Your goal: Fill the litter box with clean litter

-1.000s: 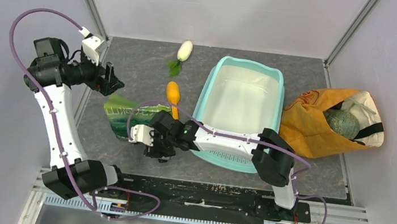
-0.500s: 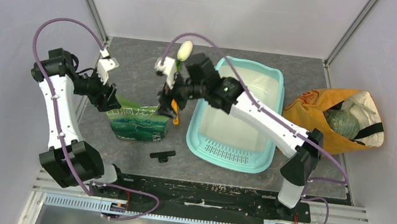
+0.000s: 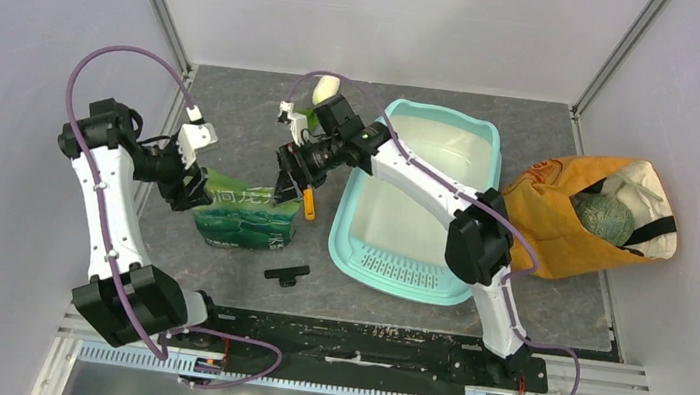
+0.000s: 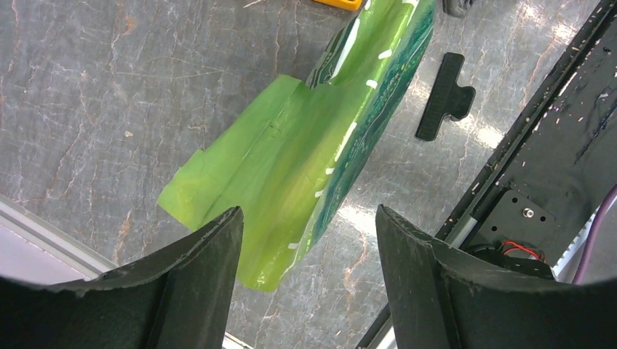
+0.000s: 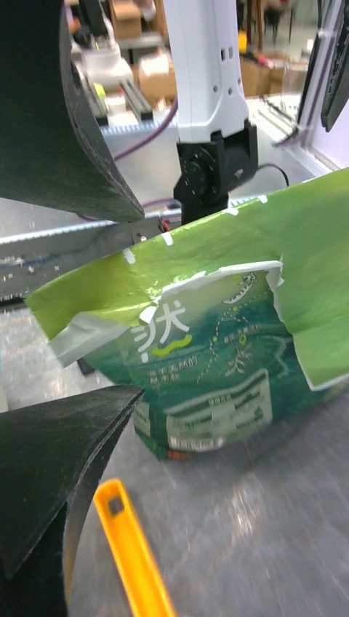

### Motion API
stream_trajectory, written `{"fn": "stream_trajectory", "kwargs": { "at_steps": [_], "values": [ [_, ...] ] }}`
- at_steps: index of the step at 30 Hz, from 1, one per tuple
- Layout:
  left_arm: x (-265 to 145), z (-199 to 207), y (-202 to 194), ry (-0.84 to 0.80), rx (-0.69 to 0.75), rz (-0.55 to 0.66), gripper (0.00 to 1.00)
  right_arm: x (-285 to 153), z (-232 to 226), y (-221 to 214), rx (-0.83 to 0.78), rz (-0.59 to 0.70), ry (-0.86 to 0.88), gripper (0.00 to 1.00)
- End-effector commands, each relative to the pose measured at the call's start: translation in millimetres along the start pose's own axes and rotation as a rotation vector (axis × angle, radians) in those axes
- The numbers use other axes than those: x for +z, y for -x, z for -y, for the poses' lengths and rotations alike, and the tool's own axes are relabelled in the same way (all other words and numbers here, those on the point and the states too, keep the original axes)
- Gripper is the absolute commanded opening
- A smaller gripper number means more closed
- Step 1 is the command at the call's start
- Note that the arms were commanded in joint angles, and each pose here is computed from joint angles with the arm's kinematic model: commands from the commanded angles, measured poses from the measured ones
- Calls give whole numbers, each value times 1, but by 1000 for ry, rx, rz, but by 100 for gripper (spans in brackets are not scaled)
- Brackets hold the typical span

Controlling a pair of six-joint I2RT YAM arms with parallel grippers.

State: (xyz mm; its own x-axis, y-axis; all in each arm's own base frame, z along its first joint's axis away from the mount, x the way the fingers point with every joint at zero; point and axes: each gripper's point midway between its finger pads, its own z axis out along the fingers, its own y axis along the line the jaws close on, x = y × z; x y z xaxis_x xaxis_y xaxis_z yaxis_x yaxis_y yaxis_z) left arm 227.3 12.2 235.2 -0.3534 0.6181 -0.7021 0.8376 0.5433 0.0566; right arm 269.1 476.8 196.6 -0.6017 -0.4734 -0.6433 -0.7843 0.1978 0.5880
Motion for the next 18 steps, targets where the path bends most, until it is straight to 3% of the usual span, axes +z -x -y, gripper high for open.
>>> {"fn": "stream_trajectory", "kwargs": {
  "at_steps": [1, 8, 13, 15, 18],
  "values": [
    [-6, 2, 13, 5, 17, 34, 74, -6, -45, 19, 72, 22, 193, 84],
    [-5, -10, 17, 38, -20, 53, 74, -7, -56, 25, 79, 47, 260, 45],
    [-12, -24, 32, 73, -128, 93, 76, -8, -57, 34, 39, 73, 248, 19],
    [-20, -31, 48, 91, -180, 129, 81, -8, -52, 35, 7, 82, 222, 3],
    [-30, -40, 66, 108, -208, 167, 87, -10, -45, 37, -64, 98, 160, 0]
  ]
}}
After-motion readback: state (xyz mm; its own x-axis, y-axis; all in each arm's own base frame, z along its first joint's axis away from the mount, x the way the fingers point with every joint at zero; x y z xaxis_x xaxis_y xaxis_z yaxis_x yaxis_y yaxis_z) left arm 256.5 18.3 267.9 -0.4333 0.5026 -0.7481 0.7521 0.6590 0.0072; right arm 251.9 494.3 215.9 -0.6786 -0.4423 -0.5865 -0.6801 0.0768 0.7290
